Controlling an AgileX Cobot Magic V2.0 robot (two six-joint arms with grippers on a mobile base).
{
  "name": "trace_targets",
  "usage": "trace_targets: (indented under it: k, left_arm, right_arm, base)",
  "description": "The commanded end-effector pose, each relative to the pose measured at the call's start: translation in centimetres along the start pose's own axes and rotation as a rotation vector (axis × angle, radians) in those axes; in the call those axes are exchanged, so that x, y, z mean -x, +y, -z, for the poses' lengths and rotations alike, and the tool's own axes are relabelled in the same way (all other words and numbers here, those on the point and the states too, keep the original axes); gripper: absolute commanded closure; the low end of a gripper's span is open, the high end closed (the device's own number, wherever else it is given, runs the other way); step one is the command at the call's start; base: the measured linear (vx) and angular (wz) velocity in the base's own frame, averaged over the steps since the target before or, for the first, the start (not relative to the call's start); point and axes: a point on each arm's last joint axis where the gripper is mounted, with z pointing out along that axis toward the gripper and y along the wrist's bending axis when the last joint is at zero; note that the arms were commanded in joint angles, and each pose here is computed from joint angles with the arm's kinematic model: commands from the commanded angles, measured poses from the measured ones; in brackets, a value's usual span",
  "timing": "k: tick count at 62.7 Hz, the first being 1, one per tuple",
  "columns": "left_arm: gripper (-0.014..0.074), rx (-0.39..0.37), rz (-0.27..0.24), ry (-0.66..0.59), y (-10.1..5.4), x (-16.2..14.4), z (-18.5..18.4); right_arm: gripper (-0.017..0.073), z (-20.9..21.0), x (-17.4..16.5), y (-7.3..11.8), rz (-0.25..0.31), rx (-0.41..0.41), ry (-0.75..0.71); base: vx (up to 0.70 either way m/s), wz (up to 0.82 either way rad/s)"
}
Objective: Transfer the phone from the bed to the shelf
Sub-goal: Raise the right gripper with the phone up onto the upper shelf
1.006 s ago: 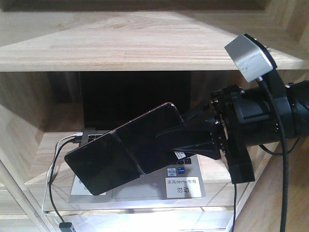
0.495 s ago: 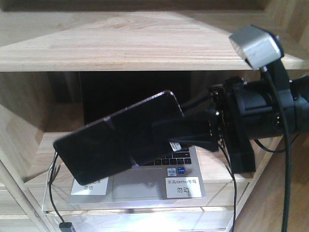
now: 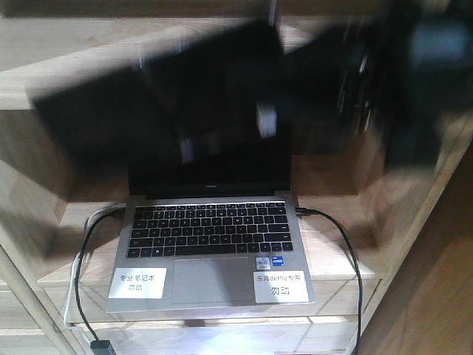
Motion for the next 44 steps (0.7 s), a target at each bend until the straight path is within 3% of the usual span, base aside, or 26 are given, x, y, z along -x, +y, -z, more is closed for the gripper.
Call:
trace_targets:
  k: [1,11,22,34,44]
  left_arm:
    - [0.0593,0.006,0.009,-0.082,0.1,0.7,0.1]
    - [0.0593,0.006,0.009,-0.082,0.1,0.7,0.1]
    - [0.0593,0.006,0.009,-0.082,0.1,0.7,0.1]
    - [0.0593,0.006,0.009,-0.082,0.1,0.7,0.1]
    - [0.0593,0.006,0.009,-0.082,0.1,0.7,0.1]
  right_arm:
    - [0.0561,0.9,3.9,0.4,0.032,-0.084,-0.172]
    - [0.0561,0.7,5.9,-1.0,0.055,-0.155,-0.224]
    - [0.0561,-0.3,6.9,-3.2,0.051,-0.168,-0.241]
    - [0.0561,-4.2,7.4,-4.7,0.097,-0.19,-0.201]
    - [0.0561,-7.5,7.4,-6.3,0.071,-0.23,-0.194]
  base:
    - [0.0,0.0]
    - [0.0,0.0]
    - [0.0,0.0]
    - [0.0,0.0]
    - [0.0,0.0]
